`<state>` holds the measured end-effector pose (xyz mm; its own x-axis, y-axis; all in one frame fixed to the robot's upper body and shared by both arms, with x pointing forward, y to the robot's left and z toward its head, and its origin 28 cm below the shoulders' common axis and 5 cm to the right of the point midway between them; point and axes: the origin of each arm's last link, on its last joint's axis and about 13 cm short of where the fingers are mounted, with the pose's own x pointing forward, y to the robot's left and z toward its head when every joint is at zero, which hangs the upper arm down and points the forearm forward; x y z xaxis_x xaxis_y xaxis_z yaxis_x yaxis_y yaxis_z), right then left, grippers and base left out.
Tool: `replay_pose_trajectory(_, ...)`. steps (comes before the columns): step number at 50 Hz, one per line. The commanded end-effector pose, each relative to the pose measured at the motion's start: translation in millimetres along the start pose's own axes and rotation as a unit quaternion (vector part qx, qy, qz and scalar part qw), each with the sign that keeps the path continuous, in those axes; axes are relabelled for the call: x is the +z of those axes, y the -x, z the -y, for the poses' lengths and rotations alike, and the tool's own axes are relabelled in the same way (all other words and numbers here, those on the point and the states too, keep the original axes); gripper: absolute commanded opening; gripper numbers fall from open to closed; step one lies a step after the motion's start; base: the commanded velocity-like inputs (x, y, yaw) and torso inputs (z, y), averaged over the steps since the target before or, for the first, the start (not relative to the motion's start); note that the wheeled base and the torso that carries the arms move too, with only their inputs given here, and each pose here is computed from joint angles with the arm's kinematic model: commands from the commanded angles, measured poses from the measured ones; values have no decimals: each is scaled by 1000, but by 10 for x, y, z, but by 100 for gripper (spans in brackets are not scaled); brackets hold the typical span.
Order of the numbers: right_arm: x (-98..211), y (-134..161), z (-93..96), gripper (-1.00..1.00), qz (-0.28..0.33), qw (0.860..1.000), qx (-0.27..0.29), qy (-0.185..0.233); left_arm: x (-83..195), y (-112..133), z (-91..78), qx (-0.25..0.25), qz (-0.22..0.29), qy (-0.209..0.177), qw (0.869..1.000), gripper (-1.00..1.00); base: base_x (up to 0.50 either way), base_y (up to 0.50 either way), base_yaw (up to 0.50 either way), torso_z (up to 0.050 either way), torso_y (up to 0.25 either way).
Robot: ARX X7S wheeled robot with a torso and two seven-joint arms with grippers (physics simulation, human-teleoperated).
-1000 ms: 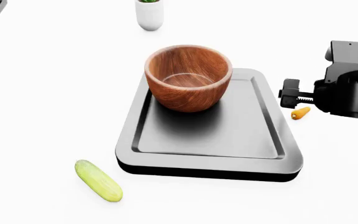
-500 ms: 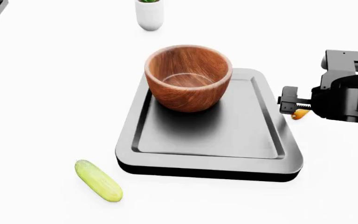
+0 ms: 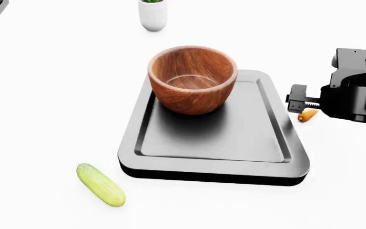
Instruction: Place the two vegetables and bowl onto the tray for setting up a vegetable dip station.
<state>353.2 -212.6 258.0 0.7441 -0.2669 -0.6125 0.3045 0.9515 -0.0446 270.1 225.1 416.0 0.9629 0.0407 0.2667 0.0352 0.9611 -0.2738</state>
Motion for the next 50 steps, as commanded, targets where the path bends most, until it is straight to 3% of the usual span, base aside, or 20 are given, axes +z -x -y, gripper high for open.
replay_pose_trajectory(1,133,62,79,100,16,999,-5,-33,-2,8,8,-4,1,4,1000,100,0,0,0,0,0)
replay_pose_trajectory(5,153,74,77,100,18,999,-4,-36,24,25,20,-13,5,-1,1000,100,0,0,0,0,-114)
replay_pose_trajectory(7,152,57,70,100,18,999,3,-44,25,18,16,-3,1,21,1000,100,0,0,0,0,-250)
replay_pose_trajectory(18,140,26,4,100,12,999,13,-36,18,19,15,-7,4,5,1000,100,0,0,0,0,0)
replay_pose_trajectory(50,-17,12,81,100,-19,999,-7,-34,23,27,29,-5,5,15,1000,100,0,0,0,0,-21)
